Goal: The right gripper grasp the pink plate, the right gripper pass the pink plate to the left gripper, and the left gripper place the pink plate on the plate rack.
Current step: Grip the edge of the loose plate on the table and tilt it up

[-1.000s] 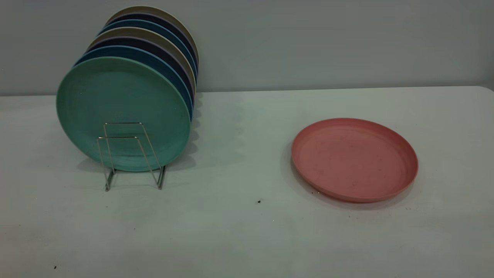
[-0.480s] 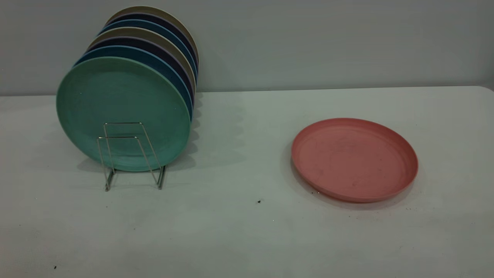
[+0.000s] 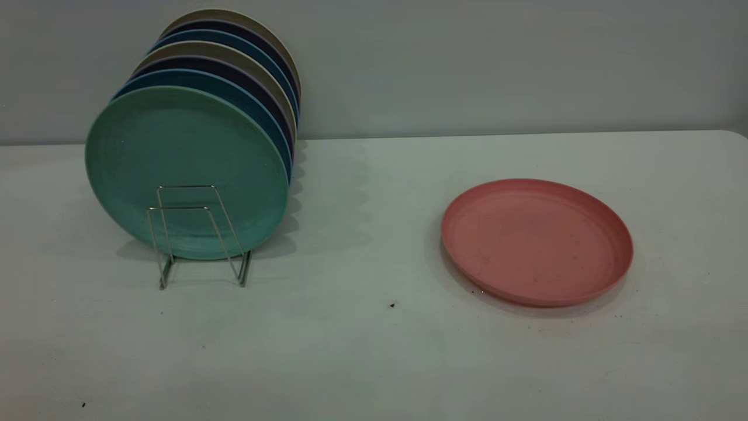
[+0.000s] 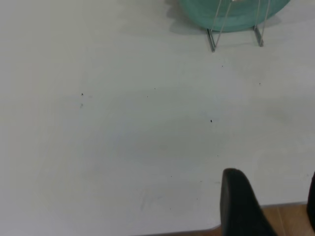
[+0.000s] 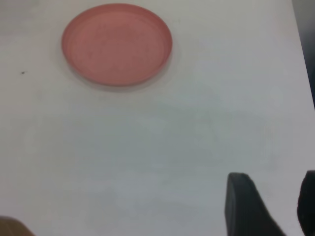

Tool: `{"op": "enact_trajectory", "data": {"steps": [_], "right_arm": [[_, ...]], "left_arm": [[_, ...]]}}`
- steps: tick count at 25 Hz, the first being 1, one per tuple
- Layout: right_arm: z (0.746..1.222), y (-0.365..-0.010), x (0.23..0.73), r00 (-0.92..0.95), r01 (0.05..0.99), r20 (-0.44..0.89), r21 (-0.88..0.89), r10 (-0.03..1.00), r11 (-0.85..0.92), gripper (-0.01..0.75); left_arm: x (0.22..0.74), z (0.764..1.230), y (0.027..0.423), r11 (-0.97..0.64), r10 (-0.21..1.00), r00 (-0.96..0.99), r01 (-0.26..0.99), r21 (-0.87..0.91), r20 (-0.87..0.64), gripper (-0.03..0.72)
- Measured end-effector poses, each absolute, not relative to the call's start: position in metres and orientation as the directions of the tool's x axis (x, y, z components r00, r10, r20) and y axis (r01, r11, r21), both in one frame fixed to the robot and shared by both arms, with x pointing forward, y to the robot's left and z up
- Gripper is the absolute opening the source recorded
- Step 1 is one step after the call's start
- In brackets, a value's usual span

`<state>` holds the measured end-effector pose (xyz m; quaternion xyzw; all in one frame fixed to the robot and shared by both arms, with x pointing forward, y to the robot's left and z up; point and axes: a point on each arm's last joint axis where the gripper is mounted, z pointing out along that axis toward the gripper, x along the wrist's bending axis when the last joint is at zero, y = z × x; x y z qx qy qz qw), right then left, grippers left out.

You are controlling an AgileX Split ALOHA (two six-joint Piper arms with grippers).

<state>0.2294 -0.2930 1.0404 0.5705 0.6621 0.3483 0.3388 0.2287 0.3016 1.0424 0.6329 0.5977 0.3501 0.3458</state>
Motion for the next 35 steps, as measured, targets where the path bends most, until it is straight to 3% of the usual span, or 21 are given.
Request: {"op": "enact_trajectory", "data": {"steps": [16,24,30,35], "right_arm": [[1.040,-0.293,0.229,-0.120,0.519,-0.051,0.848,0.992,0.106,0.279],[1.043,-0.291,0.230,-0.137,0.501,-0.041,0.859,0.990,0.105,0.279],[1.065,-0.289,0.246,-0.157,0.426,-0.051,0.897,0.986,0.114,0.279],[1.072,-0.276,0.295,-0.243,0.503,0.078,0.863,0.967,0.057,0.279]], "left_arm": [[0.229,1.043,0.304,-0.058,0.998,0.025,0.508,0.859,0.053,0.361],[0.239,1.062,0.299,-0.022,0.998,0.055,0.370,0.929,0.001,0.361],[0.283,1.068,0.290,0.051,0.990,0.095,0.473,0.880,-0.109,0.359],[0.325,1.063,0.279,0.080,0.968,0.151,0.571,0.817,-0.200,0.359]]}}
